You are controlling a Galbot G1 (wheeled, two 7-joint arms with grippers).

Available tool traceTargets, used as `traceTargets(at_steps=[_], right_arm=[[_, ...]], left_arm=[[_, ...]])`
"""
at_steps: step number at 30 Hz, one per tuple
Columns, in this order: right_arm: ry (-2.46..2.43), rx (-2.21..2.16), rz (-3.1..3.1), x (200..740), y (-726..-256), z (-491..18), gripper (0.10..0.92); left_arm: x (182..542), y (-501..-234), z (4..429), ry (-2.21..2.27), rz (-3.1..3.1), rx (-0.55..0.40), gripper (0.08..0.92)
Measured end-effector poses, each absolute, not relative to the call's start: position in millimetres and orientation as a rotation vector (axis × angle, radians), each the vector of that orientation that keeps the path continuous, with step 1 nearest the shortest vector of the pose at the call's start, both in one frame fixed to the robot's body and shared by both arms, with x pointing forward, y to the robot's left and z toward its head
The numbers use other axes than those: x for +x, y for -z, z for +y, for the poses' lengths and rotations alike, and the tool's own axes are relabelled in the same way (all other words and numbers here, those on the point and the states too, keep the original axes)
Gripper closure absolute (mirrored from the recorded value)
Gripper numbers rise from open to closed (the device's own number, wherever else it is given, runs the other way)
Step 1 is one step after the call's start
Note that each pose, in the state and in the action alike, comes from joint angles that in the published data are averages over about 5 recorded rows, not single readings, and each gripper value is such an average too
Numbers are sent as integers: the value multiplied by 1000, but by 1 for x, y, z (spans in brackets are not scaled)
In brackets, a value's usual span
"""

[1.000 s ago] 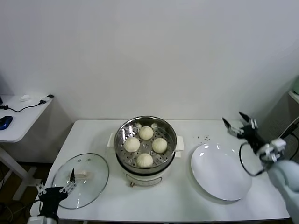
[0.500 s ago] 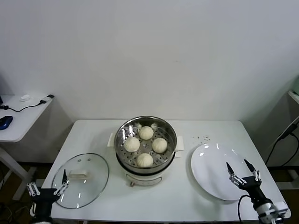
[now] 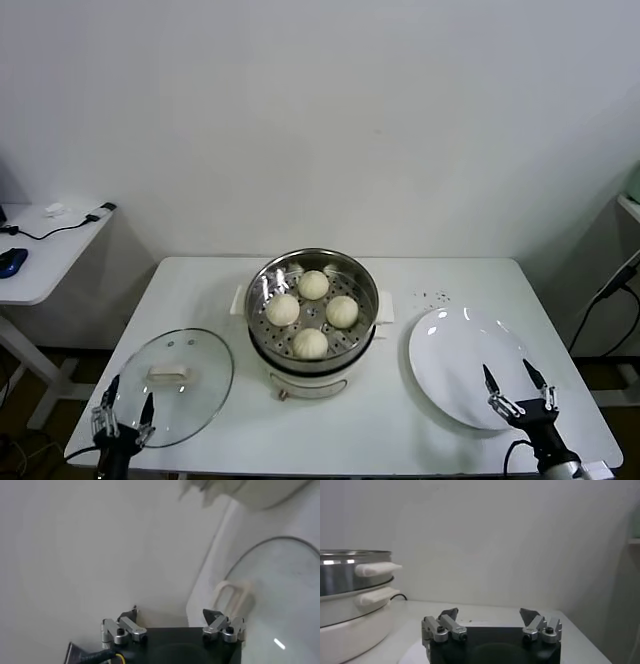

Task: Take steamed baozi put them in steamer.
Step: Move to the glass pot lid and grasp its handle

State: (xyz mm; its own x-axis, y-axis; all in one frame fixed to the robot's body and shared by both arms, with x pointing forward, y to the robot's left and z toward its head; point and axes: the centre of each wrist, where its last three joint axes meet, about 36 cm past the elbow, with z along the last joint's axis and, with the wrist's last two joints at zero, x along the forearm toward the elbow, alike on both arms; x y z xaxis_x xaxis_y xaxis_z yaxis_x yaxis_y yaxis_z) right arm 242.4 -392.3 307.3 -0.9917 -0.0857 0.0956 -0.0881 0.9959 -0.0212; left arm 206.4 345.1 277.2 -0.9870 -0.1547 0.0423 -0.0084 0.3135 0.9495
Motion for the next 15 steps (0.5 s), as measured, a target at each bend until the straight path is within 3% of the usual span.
traceTargets(at_steps=[15], right_arm=[[-54,81,-3044,226,-308,-400,200]], left_arm=[[251,-248,352,2043,-2249,100,177]])
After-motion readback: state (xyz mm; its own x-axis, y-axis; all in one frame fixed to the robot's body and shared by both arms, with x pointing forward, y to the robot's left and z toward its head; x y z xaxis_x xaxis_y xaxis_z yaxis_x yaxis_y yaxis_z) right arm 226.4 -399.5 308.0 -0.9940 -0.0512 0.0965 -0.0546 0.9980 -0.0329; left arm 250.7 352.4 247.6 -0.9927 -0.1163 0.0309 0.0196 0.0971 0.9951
